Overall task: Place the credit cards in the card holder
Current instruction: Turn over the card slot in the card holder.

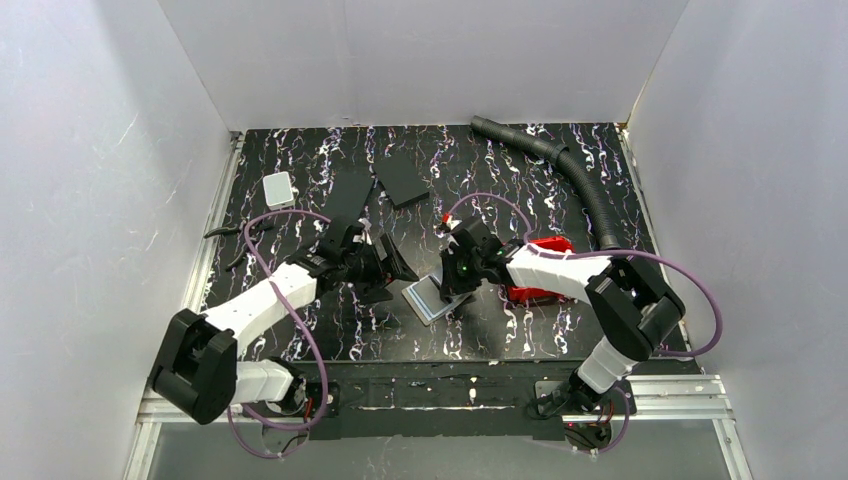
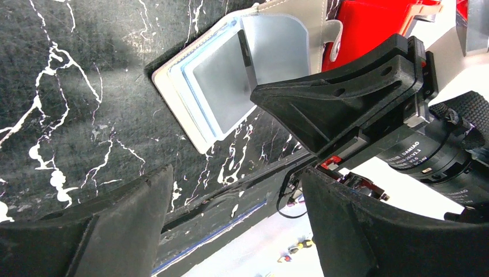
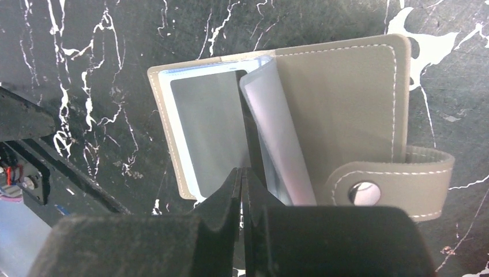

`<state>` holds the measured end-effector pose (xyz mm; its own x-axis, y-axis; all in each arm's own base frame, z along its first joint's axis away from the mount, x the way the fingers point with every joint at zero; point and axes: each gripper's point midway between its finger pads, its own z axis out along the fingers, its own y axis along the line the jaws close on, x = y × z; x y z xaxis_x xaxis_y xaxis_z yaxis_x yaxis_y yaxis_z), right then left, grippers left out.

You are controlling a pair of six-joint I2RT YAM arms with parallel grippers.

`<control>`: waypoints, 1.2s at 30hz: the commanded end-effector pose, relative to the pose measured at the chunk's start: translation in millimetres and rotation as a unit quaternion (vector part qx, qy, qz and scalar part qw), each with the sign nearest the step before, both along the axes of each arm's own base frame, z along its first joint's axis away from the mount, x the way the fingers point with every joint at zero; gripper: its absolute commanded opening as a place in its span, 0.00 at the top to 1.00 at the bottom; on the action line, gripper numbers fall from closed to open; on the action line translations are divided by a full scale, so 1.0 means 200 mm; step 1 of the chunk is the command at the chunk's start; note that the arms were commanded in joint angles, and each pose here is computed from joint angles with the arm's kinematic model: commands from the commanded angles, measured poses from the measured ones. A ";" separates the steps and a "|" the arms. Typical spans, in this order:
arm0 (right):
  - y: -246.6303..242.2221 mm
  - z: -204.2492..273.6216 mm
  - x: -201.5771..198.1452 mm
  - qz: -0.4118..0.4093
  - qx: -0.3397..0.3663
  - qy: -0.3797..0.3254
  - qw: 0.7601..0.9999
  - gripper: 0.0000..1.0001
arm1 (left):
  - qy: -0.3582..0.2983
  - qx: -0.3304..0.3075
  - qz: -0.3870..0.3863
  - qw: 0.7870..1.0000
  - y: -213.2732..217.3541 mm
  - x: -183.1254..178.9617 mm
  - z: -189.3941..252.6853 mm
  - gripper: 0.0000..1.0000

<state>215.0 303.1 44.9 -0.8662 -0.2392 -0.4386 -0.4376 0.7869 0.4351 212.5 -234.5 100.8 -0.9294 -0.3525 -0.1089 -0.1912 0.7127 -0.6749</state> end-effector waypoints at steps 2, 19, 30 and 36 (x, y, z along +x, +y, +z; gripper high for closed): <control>0.04 0.02 0.07 -0.003 0.004 -0.026 1.000 0.91 | 0.008 -0.015 -0.005 1.000 -0.04 0.01 -0.01 0.20; -0.03 -0.11 0.02 -0.018 -0.007 -0.008 1.000 0.92 | 0.027 -0.023 -0.024 0.999 -0.18 0.01 -0.09 0.32; -0.01 -0.10 0.01 -0.017 0.005 -0.007 1.000 0.92 | 0.026 -0.022 -0.026 0.999 -0.23 0.04 -0.10 0.45; -0.01 -0.11 0.01 -0.016 0.008 -0.005 1.000 0.92 | 0.027 -0.014 -0.021 0.999 -0.22 0.05 -0.12 0.46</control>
